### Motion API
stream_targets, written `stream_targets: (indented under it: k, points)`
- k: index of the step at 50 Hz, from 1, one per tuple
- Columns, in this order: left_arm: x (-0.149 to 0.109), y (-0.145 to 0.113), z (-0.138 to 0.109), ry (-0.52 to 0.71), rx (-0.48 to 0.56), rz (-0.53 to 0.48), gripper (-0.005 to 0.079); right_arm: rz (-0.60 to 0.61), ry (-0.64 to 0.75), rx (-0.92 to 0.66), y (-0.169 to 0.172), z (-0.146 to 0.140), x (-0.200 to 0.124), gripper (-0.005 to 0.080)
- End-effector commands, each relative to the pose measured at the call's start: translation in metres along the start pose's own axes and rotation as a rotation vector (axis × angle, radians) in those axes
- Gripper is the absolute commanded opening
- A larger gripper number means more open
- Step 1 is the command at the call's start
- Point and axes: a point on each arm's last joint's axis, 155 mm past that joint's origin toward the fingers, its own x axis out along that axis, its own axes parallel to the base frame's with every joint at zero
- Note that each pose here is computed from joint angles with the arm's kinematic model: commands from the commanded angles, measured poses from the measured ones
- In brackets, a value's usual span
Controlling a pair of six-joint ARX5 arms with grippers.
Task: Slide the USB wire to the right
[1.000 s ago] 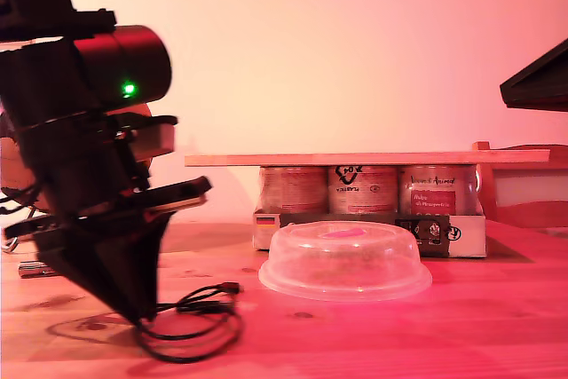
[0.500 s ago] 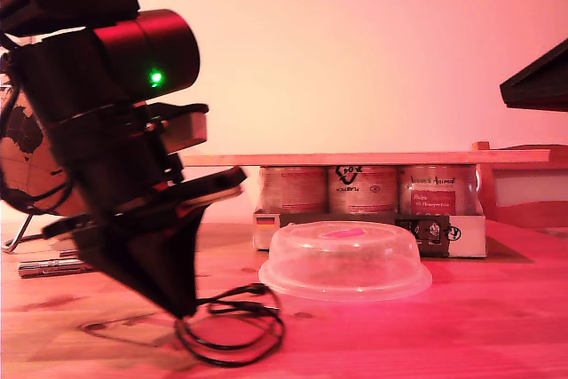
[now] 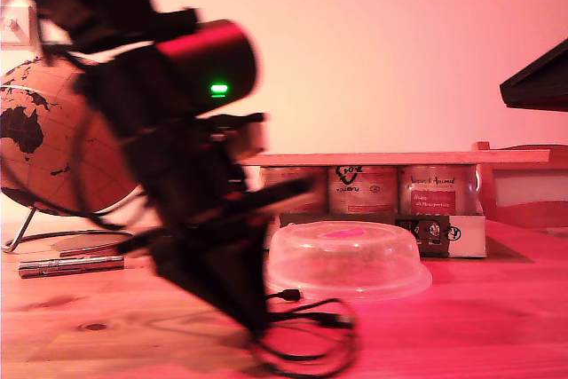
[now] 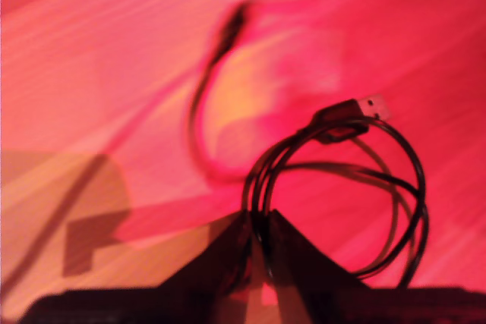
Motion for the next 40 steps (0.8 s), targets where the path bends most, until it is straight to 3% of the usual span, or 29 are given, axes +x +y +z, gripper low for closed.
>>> stream_targets:
  k: [1,17,40]
  points:
    - [0.01,-0.001,-0.007,0.033,0.004,0.006,0.0059,0.008,-0.009,-0.003,0.002,0.004,0.0,-0.0012]
    - [0.024,-0.031,0.002,0.038,0.044,-0.05,0.0059,0.014,-0.007,-0.003,0.003,0.004,0.0,-0.0012]
    - [0.027,-0.087,0.031,-0.054,0.091,-0.187,0.0059,0.012,-0.007,-0.003,0.003,0.004,0.0,-0.0013]
